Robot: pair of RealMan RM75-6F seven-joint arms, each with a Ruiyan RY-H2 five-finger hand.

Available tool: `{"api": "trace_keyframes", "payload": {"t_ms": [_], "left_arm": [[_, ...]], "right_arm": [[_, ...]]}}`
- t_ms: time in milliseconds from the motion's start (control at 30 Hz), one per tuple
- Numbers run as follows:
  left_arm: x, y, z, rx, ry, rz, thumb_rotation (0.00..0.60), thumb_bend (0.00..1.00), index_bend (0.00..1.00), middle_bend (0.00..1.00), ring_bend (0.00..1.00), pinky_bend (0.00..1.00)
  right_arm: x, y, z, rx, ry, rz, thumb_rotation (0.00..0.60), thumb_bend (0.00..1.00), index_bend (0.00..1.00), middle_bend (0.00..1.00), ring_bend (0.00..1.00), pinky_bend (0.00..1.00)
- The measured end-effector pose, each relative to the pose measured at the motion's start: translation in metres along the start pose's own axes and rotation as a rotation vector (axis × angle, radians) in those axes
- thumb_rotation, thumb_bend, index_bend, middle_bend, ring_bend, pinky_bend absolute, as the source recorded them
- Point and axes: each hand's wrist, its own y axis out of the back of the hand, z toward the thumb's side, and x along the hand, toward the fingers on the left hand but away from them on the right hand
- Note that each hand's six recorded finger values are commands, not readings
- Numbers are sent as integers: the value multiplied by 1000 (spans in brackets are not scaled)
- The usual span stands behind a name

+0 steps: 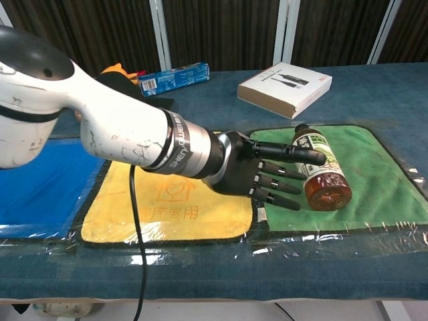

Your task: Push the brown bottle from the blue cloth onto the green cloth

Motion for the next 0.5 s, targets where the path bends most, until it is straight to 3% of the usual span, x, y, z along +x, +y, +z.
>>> {"api": "trace_keyframes", "payload": {"t_ms": [267,500], "left_arm": [[-8,-1,11,25,-62,-10,600,200,0,120,155,446],[-41,16,35,215,-203,96,600,194,0,177,171,392]], "right_arm": [[1,1,0,3,-3,-3,600,142,0,0,0,0],[1,2,-1,6,-8,-10,600,142,0,0,0,0]]}}
